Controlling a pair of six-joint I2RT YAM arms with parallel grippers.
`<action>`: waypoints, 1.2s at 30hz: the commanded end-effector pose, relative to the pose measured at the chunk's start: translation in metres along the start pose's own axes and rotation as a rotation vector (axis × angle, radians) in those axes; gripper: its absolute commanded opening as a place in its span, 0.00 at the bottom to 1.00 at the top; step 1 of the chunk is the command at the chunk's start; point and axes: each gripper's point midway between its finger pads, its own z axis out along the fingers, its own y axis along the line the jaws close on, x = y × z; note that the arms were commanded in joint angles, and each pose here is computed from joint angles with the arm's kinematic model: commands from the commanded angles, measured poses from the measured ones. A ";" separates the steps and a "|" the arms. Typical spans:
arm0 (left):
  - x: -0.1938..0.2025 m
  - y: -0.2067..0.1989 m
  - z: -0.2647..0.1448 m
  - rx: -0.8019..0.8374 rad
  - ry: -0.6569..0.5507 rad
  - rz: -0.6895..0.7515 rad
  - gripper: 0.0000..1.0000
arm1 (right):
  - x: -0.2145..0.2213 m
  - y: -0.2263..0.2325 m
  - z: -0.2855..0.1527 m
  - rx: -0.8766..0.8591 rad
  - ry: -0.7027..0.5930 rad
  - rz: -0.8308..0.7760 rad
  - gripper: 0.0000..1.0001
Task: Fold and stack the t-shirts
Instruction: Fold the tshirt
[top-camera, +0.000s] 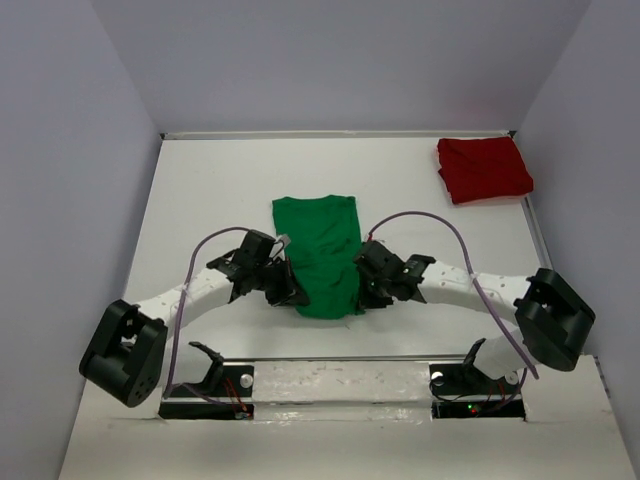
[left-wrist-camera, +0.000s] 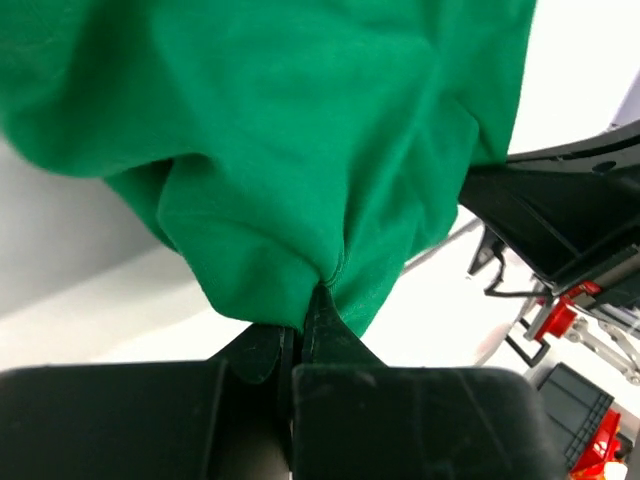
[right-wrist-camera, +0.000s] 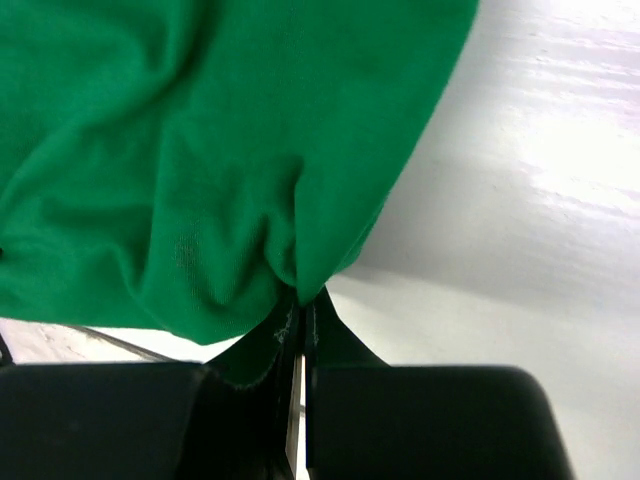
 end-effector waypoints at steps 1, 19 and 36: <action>0.021 -0.005 -0.011 0.003 0.007 -0.066 0.00 | -0.005 0.007 -0.026 0.030 -0.073 0.029 0.00; 0.046 -0.011 -0.039 0.054 -0.041 -0.093 0.00 | 0.022 0.014 -0.080 0.064 -0.113 0.015 0.00; 0.056 -0.022 -0.049 0.048 -0.040 -0.120 0.00 | 0.047 0.011 -0.085 0.097 -0.072 0.014 0.00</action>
